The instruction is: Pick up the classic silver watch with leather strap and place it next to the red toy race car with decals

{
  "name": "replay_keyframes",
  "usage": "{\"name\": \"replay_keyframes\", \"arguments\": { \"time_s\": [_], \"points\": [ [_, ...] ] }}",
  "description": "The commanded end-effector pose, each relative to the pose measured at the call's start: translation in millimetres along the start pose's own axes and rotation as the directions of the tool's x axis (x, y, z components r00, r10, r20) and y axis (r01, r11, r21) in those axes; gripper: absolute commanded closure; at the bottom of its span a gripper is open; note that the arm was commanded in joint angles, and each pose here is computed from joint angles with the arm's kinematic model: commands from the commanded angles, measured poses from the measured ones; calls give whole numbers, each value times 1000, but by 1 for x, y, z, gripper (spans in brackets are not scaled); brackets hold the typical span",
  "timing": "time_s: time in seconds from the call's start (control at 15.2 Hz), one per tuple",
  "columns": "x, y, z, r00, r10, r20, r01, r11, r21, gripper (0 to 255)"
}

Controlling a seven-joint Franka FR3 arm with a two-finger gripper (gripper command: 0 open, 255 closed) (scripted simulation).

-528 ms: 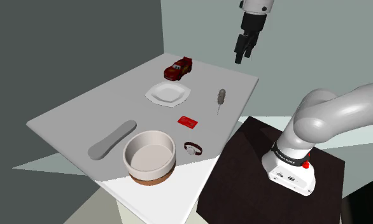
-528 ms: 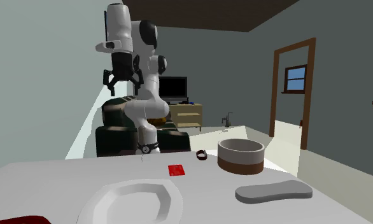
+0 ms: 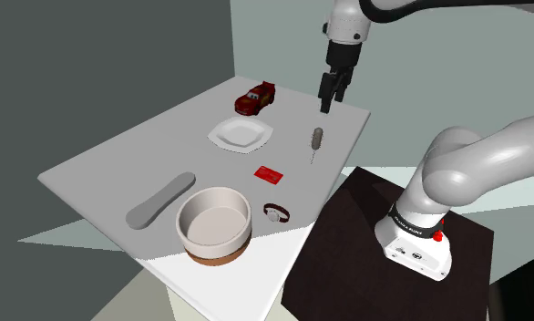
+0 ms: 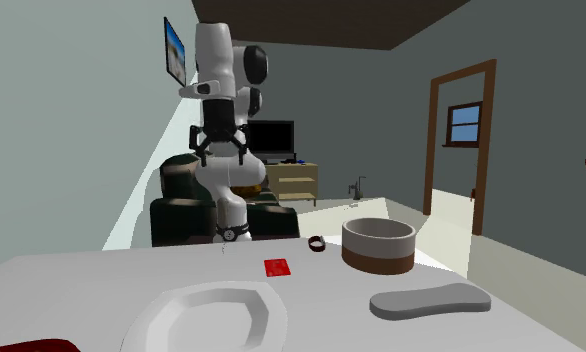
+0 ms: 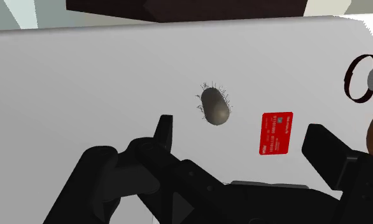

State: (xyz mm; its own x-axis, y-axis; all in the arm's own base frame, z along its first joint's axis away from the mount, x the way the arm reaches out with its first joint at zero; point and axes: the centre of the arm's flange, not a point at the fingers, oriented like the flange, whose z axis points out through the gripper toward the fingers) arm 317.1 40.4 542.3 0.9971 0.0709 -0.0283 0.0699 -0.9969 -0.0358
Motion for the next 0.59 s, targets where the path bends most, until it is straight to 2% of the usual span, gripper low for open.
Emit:
{"name": "replay_keyframes", "arguments": {
  "time_s": [0.0,0.53],
  "points": [
    [7,-23,14,1000,-11,11,11,1000,0,0],
    [22,-113,69,997,-56,56,56,998,1,0]
  ]
}}
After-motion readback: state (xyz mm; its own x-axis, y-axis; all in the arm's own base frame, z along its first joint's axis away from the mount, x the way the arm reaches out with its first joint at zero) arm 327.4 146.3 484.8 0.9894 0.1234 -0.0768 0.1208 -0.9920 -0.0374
